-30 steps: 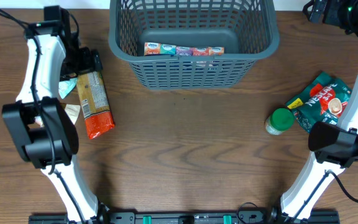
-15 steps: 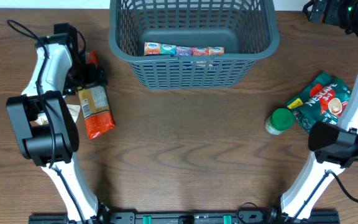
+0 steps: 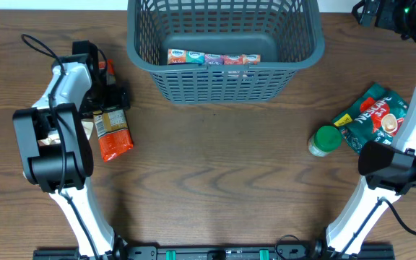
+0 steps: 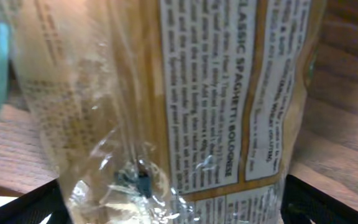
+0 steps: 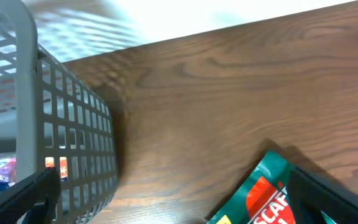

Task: Pack container
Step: 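Grasp the red-and-tan spaghetti package with the left gripper, then carry the spaghetti package into the basket and release it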

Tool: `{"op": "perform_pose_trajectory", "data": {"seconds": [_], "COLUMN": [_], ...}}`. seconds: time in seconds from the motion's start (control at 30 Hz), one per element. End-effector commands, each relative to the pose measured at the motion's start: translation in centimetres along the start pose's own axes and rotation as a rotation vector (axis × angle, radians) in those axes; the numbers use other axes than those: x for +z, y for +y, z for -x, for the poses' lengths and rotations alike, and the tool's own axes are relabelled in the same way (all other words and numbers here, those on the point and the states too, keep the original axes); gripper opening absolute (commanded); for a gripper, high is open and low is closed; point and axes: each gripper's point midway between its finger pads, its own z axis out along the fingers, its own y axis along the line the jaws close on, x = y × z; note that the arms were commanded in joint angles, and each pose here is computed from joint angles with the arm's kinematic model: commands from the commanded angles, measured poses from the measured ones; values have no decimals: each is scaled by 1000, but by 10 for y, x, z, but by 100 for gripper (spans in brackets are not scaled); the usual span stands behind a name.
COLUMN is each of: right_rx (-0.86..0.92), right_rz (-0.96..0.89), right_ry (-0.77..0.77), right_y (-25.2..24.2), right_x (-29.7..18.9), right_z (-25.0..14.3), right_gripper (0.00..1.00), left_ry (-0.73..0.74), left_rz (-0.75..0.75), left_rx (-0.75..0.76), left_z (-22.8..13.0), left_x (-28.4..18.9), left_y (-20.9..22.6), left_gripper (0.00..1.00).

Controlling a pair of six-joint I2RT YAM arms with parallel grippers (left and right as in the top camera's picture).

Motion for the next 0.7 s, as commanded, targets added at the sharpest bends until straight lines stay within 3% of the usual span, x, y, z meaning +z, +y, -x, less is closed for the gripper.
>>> {"op": "perform_pose_trajectory", "data": {"seconds": [0.0, 0.1, 0.13, 0.2, 0.33, 0.43, 0.6, 0.67], "right_rx": [-11, -10, -10, -10, -10, -10, -21, -24], "right_rz": [0, 0, 0, 0, 0, 0, 0, -1], "right_ry": [8, 11, 11, 11, 13, 15, 18, 21], "right_y": [-1, -1, -1, -1, -1, -1, -1, -1], "right_x": [1, 1, 1, 1, 1, 1, 1, 1], "right_z": [-2, -2, -2, -2, -3, -3, -4, -5], "right_gripper": [99, 99, 99, 99, 99, 99, 99, 99], "left_ry": [15, 18, 18, 19, 22, 15, -42, -89], "left_rz": [-7, -6, -7, -7, -27, -30, -37, -43], "left_rx": [17, 17, 16, 16, 12, 9, 12, 7], "left_z": [-5, -6, -6, -6, -7, -7, 1, 7], "left_x": [4, 4, 4, 4, 3, -4, -38, -63], "left_y": [-4, -4, -4, -4, -7, -8, -10, -12], "left_gripper": [98, 97, 92, 70, 41, 34, 9, 6]}}
